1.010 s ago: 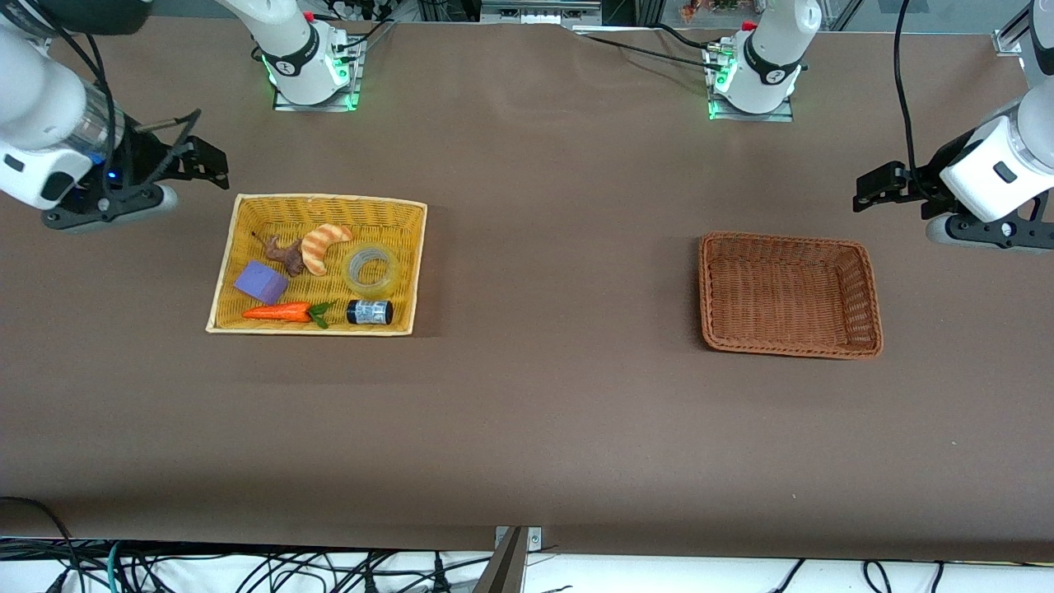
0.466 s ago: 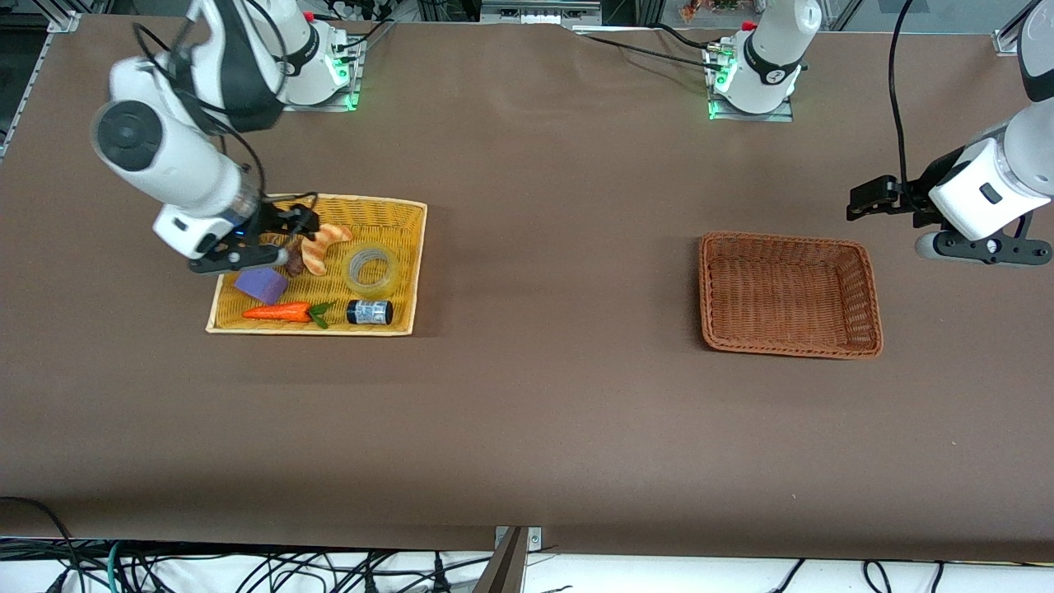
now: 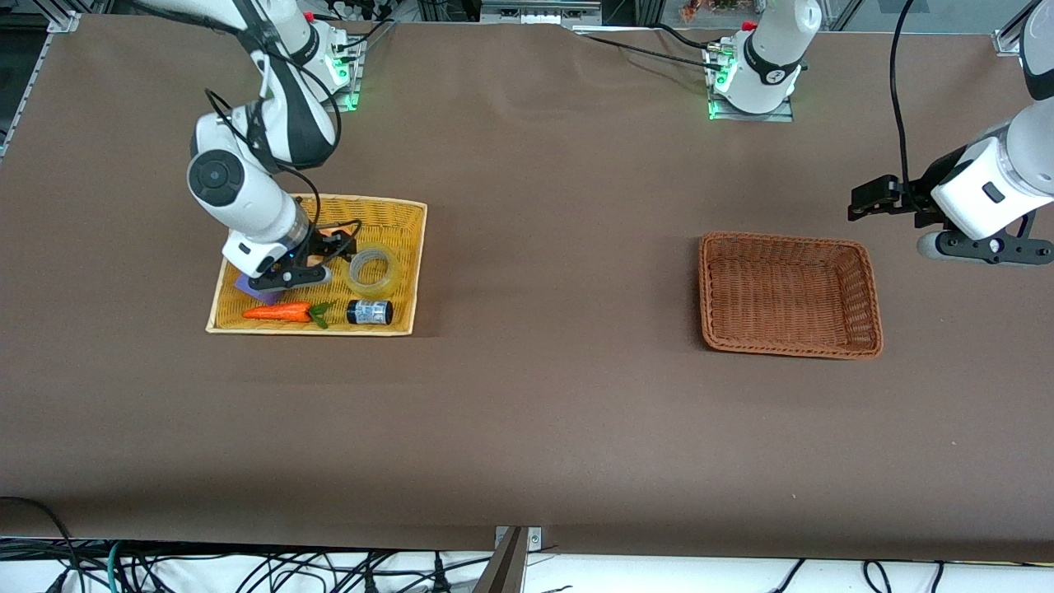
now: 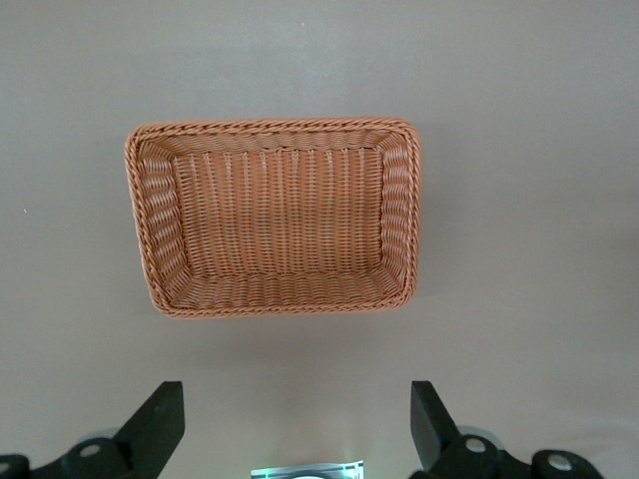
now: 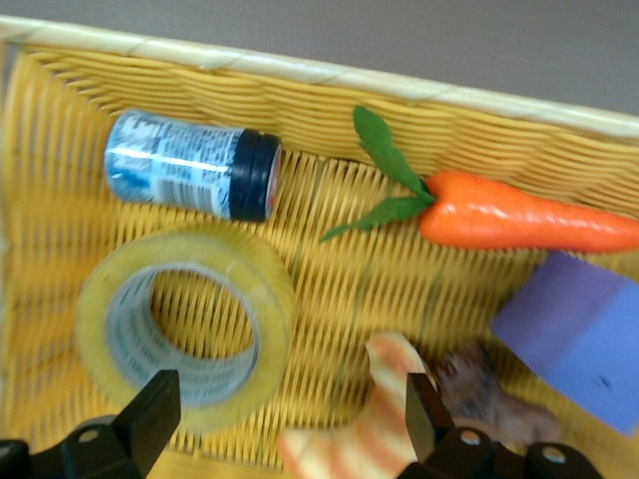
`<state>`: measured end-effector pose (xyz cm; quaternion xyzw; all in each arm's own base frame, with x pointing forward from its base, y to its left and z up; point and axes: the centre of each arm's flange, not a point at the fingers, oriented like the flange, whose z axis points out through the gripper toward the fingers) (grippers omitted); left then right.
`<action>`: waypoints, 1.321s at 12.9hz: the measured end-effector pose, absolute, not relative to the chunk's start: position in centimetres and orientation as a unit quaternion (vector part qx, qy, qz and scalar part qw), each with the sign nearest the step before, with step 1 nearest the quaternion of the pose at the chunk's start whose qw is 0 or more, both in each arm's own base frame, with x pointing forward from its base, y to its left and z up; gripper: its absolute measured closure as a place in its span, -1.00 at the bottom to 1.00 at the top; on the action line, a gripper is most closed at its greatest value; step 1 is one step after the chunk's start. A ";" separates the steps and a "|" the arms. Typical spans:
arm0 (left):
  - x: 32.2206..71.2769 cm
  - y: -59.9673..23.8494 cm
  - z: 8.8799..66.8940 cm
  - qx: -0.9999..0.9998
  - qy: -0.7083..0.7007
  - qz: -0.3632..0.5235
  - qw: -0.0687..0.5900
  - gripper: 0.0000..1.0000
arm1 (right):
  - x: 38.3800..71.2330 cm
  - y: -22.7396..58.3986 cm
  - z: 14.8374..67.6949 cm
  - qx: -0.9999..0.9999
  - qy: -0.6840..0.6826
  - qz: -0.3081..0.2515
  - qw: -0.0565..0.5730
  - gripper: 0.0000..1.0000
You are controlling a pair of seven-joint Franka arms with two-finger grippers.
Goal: Transfer tape with both arms
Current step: 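Reach the right gripper down into the yellow tray and grasp the tape roll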
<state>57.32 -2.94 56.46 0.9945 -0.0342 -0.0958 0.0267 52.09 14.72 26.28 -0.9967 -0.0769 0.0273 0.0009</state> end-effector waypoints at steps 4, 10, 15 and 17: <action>57.3 -3.0 56.5 0.994 -0.034 -0.095 0.027 -1.00 | 52.1 15.6 21.7 -0.997 -0.069 0.027 0.002 -0.99; 57.3 -2.9 56.5 0.995 -0.034 -0.095 0.027 -1.00 | 52.0 16.6 20.8 -0.997 -0.068 0.023 0.004 0.05; 57.4 -3.1 56.3 0.994 -0.035 -0.097 0.027 -1.00 | 54.3 17.4 24.3 -0.997 -0.066 0.043 -0.001 0.57; 57.5 -3.2 56.0 0.994 -0.036 -0.099 0.027 -1.00 | 56.0 19.0 28.2 -0.996 -0.074 0.051 0.000 0.57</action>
